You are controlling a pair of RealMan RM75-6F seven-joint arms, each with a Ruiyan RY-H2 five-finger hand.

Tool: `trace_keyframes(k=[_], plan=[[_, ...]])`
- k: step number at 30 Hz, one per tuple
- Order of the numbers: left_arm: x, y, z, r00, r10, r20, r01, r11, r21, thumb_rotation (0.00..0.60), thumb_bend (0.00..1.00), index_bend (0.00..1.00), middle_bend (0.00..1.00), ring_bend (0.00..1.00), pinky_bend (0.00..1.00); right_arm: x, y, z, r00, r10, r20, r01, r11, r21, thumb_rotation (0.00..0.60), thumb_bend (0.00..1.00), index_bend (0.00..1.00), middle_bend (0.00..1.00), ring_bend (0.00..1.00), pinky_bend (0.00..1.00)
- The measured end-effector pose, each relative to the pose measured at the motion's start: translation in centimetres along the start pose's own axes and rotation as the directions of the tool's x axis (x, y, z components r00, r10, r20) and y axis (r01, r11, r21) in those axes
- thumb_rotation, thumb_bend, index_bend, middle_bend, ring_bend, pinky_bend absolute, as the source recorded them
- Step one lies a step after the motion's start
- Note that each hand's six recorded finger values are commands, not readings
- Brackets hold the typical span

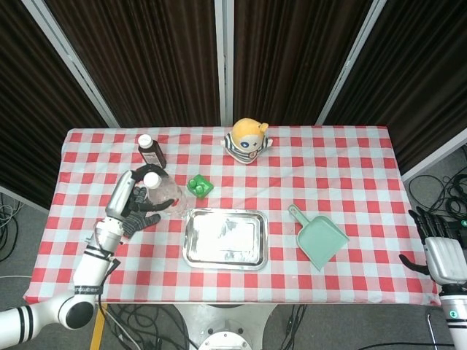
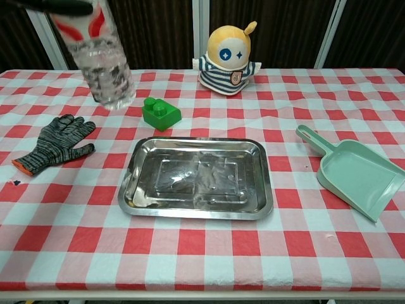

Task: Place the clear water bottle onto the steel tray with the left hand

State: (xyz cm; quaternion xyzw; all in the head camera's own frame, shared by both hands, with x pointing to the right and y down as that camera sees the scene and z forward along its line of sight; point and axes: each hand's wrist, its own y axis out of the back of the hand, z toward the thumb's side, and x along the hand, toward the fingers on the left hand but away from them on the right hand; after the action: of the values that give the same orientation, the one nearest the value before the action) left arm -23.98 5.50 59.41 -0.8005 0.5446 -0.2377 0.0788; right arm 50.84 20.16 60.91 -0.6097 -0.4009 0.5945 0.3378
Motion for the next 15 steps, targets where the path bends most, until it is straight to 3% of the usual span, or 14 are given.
trace_keyframes(k=[2, 5, 9, 12, 15], plan=[[0.9, 0.9, 1.4, 0.999, 0.031, 0.041, -0.031, 0.999, -0.009, 0.600, 0.25, 0.58, 0.64, 0.51, 0.56, 0.0, 0.0, 0.0, 1.000, 0.000, 0.000, 0.000, 1.000, -0.001, 0.600, 0.12, 0.00, 0.00, 0.00, 0.00], [1.0, 1.1, 1.6, 0.998, 0.043, 0.044, -0.042, 0.999, -0.020, 0.600, 0.25, 0.58, 0.64, 0.51, 0.56, 0.1, 0.1, -0.1, 1.000, -0.001, 0.000, 0.001, 1.000, -0.003, 0.600, 0.12, 0.00, 0.00, 0.00, 0.00], [-0.2, -1.0, -0.4, 1.000, -0.021, -0.018, 0.020, 0.999, -0.031, 0.600, 0.25, 0.58, 0.64, 0.51, 0.56, 0.0, 0.0, -0.1, 1.000, -0.002, 0.003, 0.002, 1.000, 0.001, 0.600, 0.12, 0.00, 0.00, 0.00, 0.00], [0.1, -2.0, -0.3, 0.997, -0.072, -0.011, 0.072, 0.997, -0.004, 0.600, 0.25, 0.58, 0.64, 0.51, 0.56, -0.1, -0.1, -0.2, 1.000, 0.003, 0.008, -0.003, 1.000, 0.004, 0.600, 0.12, 0.00, 0.00, 0.00, 0.00], [0.3, -0.4, -0.1, 0.999, -0.052, -0.006, 0.052, 0.998, 0.042, 0.600, 0.25, 0.58, 0.64, 0.51, 0.56, -0.2, -0.3, -0.3, 1.000, 0.011, 0.009, -0.011, 1.000, 0.005, 0.600, 0.12, 0.00, 0.00, 0.00, 0.00]])
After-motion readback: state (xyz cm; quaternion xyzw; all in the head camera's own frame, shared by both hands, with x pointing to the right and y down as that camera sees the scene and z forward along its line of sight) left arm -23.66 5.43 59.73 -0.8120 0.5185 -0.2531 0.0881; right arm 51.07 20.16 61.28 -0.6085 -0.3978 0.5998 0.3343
